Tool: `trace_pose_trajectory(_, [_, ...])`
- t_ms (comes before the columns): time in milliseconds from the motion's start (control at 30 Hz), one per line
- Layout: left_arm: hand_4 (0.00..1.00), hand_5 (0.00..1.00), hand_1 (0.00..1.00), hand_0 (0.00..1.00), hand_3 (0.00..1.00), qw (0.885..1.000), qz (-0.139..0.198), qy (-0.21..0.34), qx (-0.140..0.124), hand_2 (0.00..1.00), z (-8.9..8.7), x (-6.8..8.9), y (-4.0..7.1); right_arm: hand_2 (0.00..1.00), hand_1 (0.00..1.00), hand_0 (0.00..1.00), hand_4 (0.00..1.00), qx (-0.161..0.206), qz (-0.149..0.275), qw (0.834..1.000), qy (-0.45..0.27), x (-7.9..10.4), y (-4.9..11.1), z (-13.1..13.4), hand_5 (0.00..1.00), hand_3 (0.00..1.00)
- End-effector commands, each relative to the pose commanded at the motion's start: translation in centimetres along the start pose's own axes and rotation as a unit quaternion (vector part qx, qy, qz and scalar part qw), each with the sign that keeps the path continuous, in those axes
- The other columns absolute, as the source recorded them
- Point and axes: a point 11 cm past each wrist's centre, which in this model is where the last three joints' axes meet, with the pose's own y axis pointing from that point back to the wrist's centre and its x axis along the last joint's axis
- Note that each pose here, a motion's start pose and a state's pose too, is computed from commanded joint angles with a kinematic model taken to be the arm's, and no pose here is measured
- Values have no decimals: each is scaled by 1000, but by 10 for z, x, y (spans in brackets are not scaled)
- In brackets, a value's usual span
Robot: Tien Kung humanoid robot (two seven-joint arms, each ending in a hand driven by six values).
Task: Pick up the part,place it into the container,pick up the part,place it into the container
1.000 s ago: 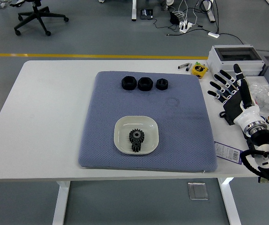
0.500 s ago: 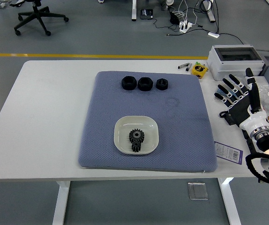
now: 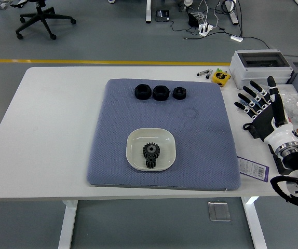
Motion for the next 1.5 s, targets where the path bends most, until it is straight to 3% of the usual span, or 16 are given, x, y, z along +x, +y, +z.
trace_pose_trajectory(100, [496,720,805,822,575,1000,0,0,0,837,0,0,0,776,728,678,998,-6,-7,1000,2,0,0,2,779,781])
trace_pose_trajectory(133, [494,724,803,822,574,1000,0,0,0,836,0,0,0,793,759,733,998,-10,-12,1000,-1,0,0,3,816,830])
trace_pose_trajectory(300, [494,724,803,822,574,1000,-1,0,0,836,0,-1,0,793,759,733,998,-24,-26,999,5,2,0,7,816,830])
trace_pose_trajectory(333, [490,728,803,822,574,1000,-1,1,0,836,0,-1,0,850,828,865,998,-24,-26,999,7,2,0,7,874,891])
trace_pose_trajectory(500, [490,728,803,822,574,1000,-1,0,-1,836,0,-1,0,850,828,865,998,-22,-31,999,33,2,0,7,874,891])
trace_pose_trajectory(533, [488,729,801,822,573,1000,-1,0,-1,835,0,-1,0,893,882,963,998,-22,-33,999,34,1,0,7,924,935])
trace_pose_trajectory(900, [486,729,800,821,574,1000,0,4,0,835,-1,0,0,912,911,998,998,-14,-20,999,43,7,0,7,939,948])
trace_pose_trajectory(933, [485,729,801,821,574,1000,1,4,1,836,-1,0,0,935,928,998,998,-14,-18,999,46,7,0,8,940,998])
trace_pose_trajectory(1500, [484,729,800,821,573,1000,3,2,5,835,-6,3,-1,956,957,998,998,-17,-4,998,66,10,1,10,964,998])
